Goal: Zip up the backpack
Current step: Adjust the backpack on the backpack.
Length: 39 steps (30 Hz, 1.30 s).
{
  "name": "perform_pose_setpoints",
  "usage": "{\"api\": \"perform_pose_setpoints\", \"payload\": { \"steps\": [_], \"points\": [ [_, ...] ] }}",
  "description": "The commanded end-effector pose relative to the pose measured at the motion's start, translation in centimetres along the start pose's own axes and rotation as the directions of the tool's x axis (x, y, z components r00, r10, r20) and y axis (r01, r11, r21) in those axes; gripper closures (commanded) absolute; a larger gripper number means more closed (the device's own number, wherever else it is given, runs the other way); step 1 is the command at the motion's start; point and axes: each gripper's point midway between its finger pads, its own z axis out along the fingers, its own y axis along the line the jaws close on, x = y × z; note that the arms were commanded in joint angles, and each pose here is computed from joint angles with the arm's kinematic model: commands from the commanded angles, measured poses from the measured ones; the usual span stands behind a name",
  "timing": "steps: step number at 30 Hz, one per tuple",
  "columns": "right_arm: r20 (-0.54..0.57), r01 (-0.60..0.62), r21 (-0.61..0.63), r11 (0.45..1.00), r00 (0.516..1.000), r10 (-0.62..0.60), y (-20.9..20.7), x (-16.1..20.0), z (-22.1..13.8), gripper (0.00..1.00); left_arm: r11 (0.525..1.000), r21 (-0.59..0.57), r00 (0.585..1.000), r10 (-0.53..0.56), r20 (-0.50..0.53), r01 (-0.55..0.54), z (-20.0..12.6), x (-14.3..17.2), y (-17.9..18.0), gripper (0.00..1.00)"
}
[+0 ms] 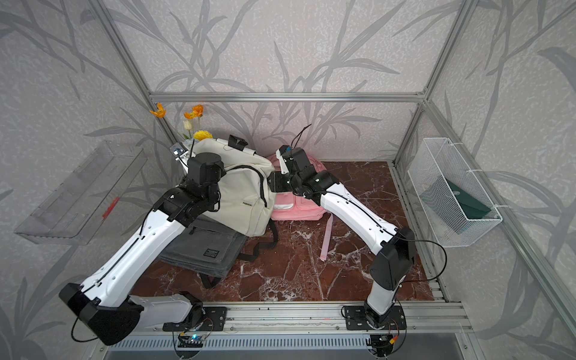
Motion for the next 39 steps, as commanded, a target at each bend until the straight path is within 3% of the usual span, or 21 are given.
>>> {"api": "perform_pose_setpoints", "payload": {
  "steps": [1, 4, 6, 12, 21, 23, 25, 31, 34, 39],
  "points": [
    [0.118, 0.076, 0.062, 0.995, 0.99, -0.083, -1.6, -1.2, -2.7, 0.37, 0.999, -0.003, 0.997, 0.033, -0.07, -0.033, 1.1, 1.8, -0.2, 1.0],
    [0.266, 0.156, 0.026, 0.987, 0.951, -0.157, -1.4, -1.0, -5.8, 0.24, 0.999, -0.003, 0.996, 0.033, -0.081, -0.033, 2.0, 2.2, -1.0, 1.0],
    [0.3, 0.214, -0.033, 0.976, 0.934, -0.195, -0.9, 0.5, -6.2, 0.19, 0.999, 0.012, 0.996, 0.031, -0.087, -0.03, 2.4, 2.3, -1.7, 1.0],
    [0.257, 0.242, -0.174, 0.955, 0.947, -0.193, -0.1, 6.0, -1.2, 0.19, 1.0, 0.025, 0.997, 0.008, -0.081, -0.006, 2.3, 2.1, -1.7, 1.0],
    [0.331, 0.262, -0.235, 0.936, 0.927, -0.176, 2.3, 7.5, 4.2, 0.19, 1.0, 0.027, 0.996, 0.019, -0.085, -0.017, 2.1, 1.9, -1.6, 1.0],
    [0.346, 0.255, -0.232, 0.939, 0.924, -0.166, 2.4, 7.3, 4.9, 0.24, 0.999, 0.03, 0.996, 0.015, -0.087, -0.012, 1.9, 1.8, -1.5, 1.0],
    [0.368, 0.249, -0.234, 0.94, 0.918, -0.151, 2.6, 6.8, 5.0, 0.34, 0.999, 0.042, 0.996, -0.002, -0.09, 0.006, 1.5, 1.6, -1.4, 1.0],
    [0.342, 0.196, -0.297, 0.935, 0.936, -0.088, 4.7, 6.2, 1.6, 0.84, 0.993, 0.094, 0.995, -0.066, -0.079, 0.073, -0.8, -0.8, -0.6, 1.0],
    [0.26, 0.142, -0.37, 0.918, 0.965, -0.045, 6.8, 6.7, -1.3, 0.95, 0.986, 0.129, 0.994, -0.099, -0.052, 0.105, -2.6, -3.1, 0.0, 1.0],
    [0.181, 0.091, -0.462, 0.882, 0.983, -0.006, 9.6, 7.0, -7.5, 1.0, 0.969, 0.202, 0.99, -0.133, -0.047, 0.14, -4.8, -5.7, 0.0, 1.0]
  ]
}}
